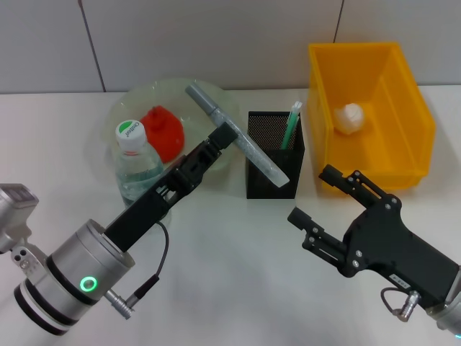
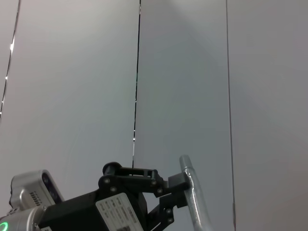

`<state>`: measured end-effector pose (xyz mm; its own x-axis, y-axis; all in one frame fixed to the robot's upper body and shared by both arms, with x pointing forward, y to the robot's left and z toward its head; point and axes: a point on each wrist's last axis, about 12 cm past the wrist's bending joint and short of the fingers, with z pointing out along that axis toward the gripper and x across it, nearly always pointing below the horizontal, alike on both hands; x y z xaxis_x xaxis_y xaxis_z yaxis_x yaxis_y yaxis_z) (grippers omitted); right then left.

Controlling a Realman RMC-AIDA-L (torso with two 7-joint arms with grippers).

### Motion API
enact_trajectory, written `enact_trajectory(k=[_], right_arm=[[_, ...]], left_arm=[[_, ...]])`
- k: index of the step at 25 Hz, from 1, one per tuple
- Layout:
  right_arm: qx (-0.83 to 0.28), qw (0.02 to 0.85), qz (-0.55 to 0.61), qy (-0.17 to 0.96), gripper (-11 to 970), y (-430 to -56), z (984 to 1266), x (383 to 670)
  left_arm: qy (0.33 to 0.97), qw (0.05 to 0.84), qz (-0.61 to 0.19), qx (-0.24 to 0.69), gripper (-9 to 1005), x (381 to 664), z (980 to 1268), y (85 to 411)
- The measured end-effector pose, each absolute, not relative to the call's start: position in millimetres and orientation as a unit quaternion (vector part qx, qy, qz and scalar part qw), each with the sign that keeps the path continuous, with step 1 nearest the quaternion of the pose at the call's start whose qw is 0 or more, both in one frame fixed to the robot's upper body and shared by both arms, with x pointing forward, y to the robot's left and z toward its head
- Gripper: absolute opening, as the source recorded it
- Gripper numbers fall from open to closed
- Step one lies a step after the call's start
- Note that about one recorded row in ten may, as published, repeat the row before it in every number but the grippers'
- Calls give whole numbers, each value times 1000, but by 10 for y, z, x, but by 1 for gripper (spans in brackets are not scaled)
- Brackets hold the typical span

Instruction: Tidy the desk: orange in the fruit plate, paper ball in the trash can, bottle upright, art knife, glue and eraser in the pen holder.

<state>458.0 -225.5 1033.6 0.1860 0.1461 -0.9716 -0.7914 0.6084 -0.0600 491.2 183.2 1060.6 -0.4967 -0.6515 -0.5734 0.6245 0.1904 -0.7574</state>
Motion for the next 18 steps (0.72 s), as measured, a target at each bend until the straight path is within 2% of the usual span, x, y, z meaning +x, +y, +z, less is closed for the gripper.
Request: enact_trajectory(k=[18], right_arm=[[-297, 707, 336, 547, 746, -2181, 10348, 4639]], left_arm=[[601, 493, -629, -17, 112, 4919, 10563, 1819]])
